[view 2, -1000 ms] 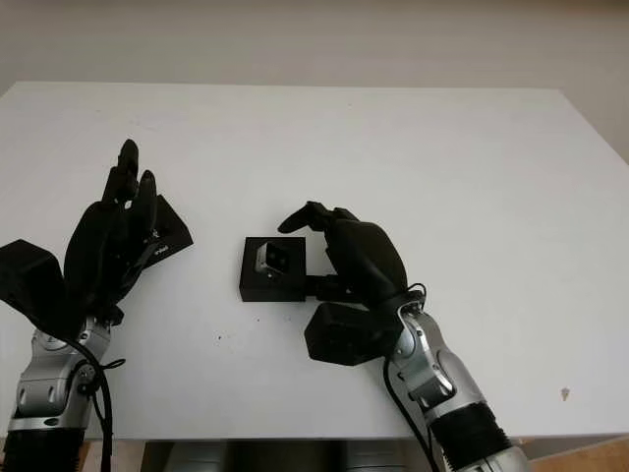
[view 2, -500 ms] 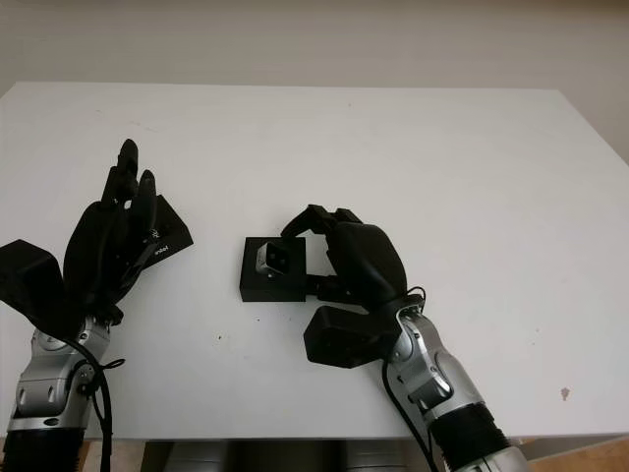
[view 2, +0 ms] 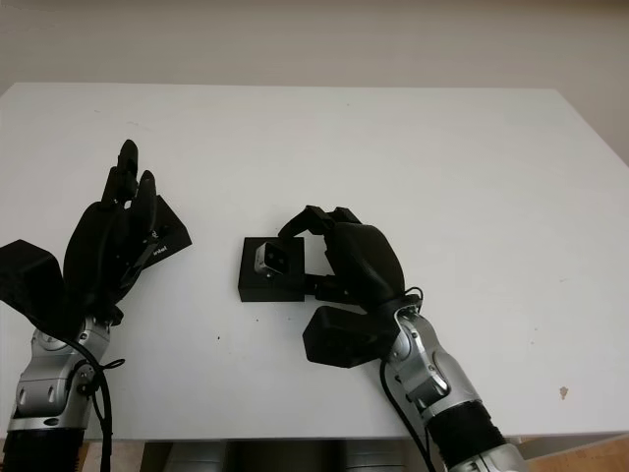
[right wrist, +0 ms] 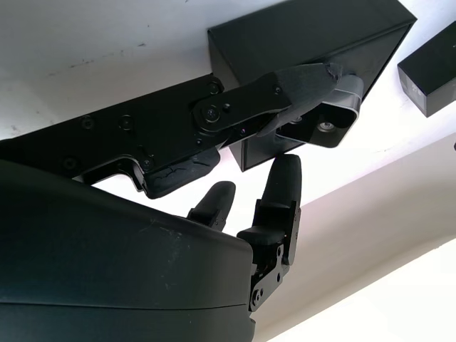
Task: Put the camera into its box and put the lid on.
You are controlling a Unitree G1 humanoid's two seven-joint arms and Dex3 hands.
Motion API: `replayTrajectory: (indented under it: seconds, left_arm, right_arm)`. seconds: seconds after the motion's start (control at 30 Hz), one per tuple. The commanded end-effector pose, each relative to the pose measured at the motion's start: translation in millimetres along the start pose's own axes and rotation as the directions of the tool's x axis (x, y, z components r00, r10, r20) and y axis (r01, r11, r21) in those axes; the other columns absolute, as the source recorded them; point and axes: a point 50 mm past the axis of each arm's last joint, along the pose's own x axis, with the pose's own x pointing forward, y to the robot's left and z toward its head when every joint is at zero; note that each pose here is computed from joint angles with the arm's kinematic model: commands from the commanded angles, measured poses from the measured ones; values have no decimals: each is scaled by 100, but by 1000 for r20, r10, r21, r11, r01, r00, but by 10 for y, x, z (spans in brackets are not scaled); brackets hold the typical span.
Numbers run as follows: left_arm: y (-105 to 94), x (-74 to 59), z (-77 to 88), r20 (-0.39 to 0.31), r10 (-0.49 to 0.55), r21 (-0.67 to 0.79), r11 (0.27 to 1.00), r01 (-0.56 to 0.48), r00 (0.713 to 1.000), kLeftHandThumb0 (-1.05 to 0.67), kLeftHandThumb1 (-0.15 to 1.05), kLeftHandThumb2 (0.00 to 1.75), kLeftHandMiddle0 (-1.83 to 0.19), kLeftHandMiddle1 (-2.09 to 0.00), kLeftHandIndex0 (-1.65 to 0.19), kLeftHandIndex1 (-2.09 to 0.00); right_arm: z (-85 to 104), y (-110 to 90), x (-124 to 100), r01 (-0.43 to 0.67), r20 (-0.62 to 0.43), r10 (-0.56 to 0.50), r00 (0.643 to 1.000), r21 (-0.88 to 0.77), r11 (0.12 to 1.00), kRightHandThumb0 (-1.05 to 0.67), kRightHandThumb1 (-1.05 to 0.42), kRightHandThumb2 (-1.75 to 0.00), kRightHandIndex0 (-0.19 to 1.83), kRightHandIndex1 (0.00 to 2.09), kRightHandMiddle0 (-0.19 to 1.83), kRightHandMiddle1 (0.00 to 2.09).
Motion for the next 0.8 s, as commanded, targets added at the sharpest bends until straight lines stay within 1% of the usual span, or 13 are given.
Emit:
replayTrajectory:
  seconds: [0.0,0.5,0.77]
  left_arm:
    - [13,-12,14,8,5,4,1000,-5,1000,-76,105,53,19,0,19,0]
    - [18,-28,0,5,4,-1,1000,-4,1000,-76,105,53,19,0,19,0]
    - [17,-27,-2,6,10,-3,1000,-10,1000,-77,105,53,19,0,19,0]
  right_arm:
    - [35,23,26,-3,20,3,1000,11,1000,-70,-88,-5,15,89,34,111]
    - [58,84,34,18,39,-19,999,45,999,-68,-88,-5,17,94,42,115]
    - [61,107,26,16,46,-19,999,51,999,-67,-89,-6,16,97,46,121]
